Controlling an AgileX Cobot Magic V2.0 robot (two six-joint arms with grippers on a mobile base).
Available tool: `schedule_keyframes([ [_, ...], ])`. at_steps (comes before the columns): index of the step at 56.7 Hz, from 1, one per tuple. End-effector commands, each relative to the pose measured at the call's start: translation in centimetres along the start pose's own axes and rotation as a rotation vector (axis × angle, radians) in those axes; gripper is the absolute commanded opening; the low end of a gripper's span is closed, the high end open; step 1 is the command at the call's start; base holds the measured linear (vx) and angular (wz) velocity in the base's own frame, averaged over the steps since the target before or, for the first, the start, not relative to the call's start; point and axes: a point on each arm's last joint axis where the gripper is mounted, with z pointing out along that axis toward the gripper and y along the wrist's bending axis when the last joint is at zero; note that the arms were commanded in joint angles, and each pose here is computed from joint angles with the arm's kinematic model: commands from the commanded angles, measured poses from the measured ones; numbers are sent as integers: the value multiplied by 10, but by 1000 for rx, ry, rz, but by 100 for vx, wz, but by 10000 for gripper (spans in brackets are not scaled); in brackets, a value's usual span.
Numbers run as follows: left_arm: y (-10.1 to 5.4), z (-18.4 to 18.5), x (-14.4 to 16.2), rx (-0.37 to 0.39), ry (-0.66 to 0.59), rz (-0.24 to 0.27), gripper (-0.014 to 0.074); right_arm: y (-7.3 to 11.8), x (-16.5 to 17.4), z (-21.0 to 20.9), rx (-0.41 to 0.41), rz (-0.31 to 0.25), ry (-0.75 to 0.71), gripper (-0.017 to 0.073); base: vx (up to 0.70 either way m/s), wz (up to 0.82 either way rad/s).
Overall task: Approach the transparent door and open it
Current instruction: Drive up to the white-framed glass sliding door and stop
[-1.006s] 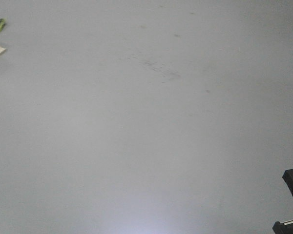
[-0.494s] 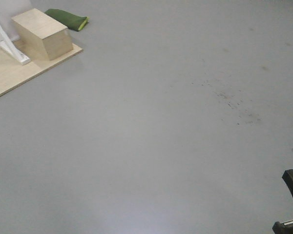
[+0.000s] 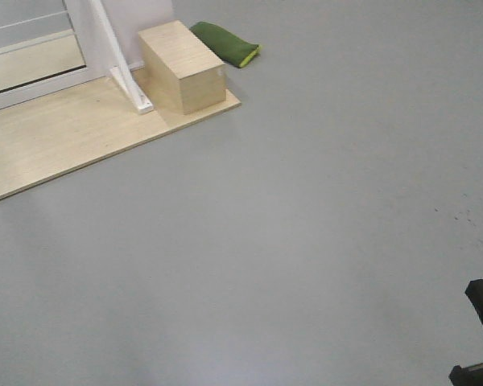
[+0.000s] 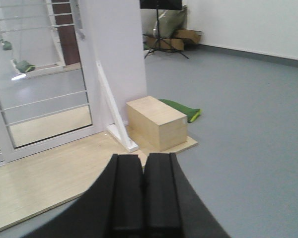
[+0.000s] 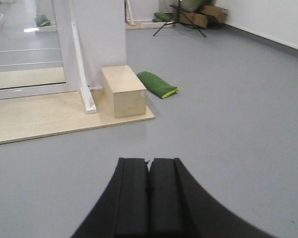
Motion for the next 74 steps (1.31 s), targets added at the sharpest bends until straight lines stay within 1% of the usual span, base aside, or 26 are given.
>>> schedule_keyframes([
  [1, -1, -1, -4, 14, -82, -7, -6, 0, -7, -1, 1, -9, -93, -1, 53, 61],
  [6, -2, -1, -4, 28, -83, -7, -6, 0, -7, -1, 1, -9, -93, -1, 53, 61],
  [47, -2, -1, -4, 28, -83, -7, -6, 0, -7, -1, 1, -9, -93, -1, 51, 55],
  [57, -2, -1, -4, 28, -83, -7, -6, 0, -7, -1, 1, -9, -93, -1, 50, 24],
  [74, -2, -1, -4, 28, -83, -7, -6, 0, -7, -1, 1, -9, -93, -1, 52, -2],
])
